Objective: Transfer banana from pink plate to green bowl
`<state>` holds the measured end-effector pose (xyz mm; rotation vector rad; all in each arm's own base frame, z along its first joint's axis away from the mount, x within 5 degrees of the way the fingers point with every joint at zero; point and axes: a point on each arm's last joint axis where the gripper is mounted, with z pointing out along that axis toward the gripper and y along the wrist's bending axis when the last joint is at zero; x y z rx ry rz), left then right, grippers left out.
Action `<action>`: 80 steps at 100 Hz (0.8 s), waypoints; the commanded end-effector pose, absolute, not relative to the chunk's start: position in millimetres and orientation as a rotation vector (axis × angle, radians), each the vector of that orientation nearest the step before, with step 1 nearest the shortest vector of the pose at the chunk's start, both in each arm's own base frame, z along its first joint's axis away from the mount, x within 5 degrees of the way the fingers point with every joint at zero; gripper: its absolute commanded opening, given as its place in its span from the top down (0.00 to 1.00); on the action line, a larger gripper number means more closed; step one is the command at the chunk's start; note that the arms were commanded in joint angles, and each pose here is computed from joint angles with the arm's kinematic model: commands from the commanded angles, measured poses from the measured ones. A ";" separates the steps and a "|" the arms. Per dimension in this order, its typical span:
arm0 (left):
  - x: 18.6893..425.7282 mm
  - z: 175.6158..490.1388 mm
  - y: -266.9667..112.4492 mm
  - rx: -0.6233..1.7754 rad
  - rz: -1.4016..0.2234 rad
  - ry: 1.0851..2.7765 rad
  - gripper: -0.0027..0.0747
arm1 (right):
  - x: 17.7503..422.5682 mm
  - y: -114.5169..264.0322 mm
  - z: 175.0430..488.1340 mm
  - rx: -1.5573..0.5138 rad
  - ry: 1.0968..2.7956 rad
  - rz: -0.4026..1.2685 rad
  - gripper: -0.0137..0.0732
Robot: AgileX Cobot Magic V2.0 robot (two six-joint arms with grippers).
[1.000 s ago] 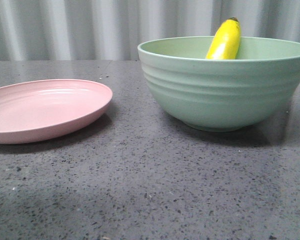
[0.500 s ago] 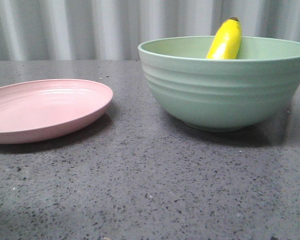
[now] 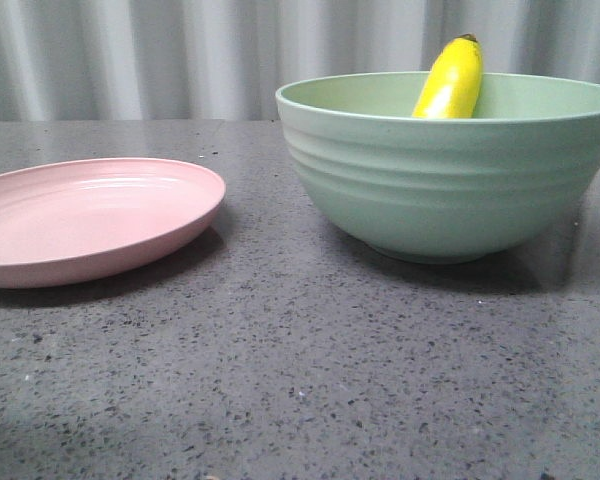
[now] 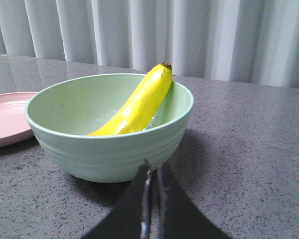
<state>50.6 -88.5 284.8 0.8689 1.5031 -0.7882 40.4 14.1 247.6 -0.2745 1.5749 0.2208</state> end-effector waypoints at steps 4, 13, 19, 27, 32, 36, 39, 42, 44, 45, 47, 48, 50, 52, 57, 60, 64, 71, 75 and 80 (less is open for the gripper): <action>53.9 295.6 -88.2 0.779 -0.809 1.396 0.99 | 36.6 12.3 262.0 -0.263 1.469 0.207 0.92; 59.1 288.8 -83.2 0.672 -0.797 1.342 0.99 | 36.6 12.3 262.0 -0.263 1.469 0.207 0.92; 60.2 283.8 -76.2 0.597 -0.781 1.286 0.99 | 36.6 12.3 262.0 -0.263 1.469 0.207 0.92; 58.3 273.5 -62.7 0.508 -0.732 1.228 0.99 | 36.6 12.3 262.0 -0.263 1.469 0.207 0.92; 57.6 264.8 -55.6 0.465 -0.691 1.220 0.99 | 36.6 12.3 262.0 -0.263 1.469 0.207 0.92; 57.8 256.8 -50.1 0.425 -0.650 1.224 0.99 | 36.6 12.3 262.0 -0.263 1.469 0.207 0.92; 58.0 251.4 -46.6 0.401 -0.620 1.231 0.99 | 36.6 12.3 262.0 -0.263 1.469 0.207 0.92; 58.6 246.2 -42.5 0.368 -0.580 1.238 0.99 | 36.6 12.3 262.0 -0.263 1.469 0.207 0.92; 58.6 242.6 -39.9 0.349 -0.554 1.241 0.99 | 36.6 12.3 262.0 -0.263 1.469 0.207 0.92; 58.5 241.4 -39.1 0.342 -0.546 1.242 0.99 | 36.6 12.3 262.0 -0.263 1.469 0.207 0.92; 58.4 238.1 -36.5 0.322 -0.520 1.243 0.99 | 36.6 12.3 262.0 -0.263 1.469 0.207 0.92; 58.0 235.9 -35.4 0.316 -0.512 1.242 0.99 | 36.6 12.3 262.0 -0.263 1.469 0.207 0.92; 57.7 234.4 -32.9 0.296 -0.486 1.242 0.99 | 36.6 12.3 262.0 -0.263 1.469 0.207 0.92; 58.3 232.9 -30.9 0.279 -0.458 1.259 0.99 | 36.6 12.3 262.0 -0.263 1.469 0.207 0.92; 57.4 231.9 -25.5 0.237 -0.396 1.279 0.99 | 36.6 12.3 262.0 -0.263 1.469 0.207 0.92; 56.8 231.5 -22.7 0.211 -0.365 1.274 0.99 | 36.6 12.3 262.0 -0.263 1.469 0.207 0.92; 55.9 230.9 -18.9 0.176 -0.318 1.276 0.99 | 36.6 12.3 262.0 -0.263 1.469 0.207 0.92; 54.7 228.5 -13.5 0.131 -0.235 1.294 0.99 | 36.6 12.3 262.0 -0.263 1.469 0.207 0.92; 54.4 226.2 -11.0 0.109 -0.195 1.315 0.99 | 36.6 12.3 262.0 -0.263 1.469 0.207 0.92; 53.8 222.3 -8.8 0.086 -0.161 1.352 0.99 | 36.6 12.3 262.0 -0.263 1.469 0.207 0.92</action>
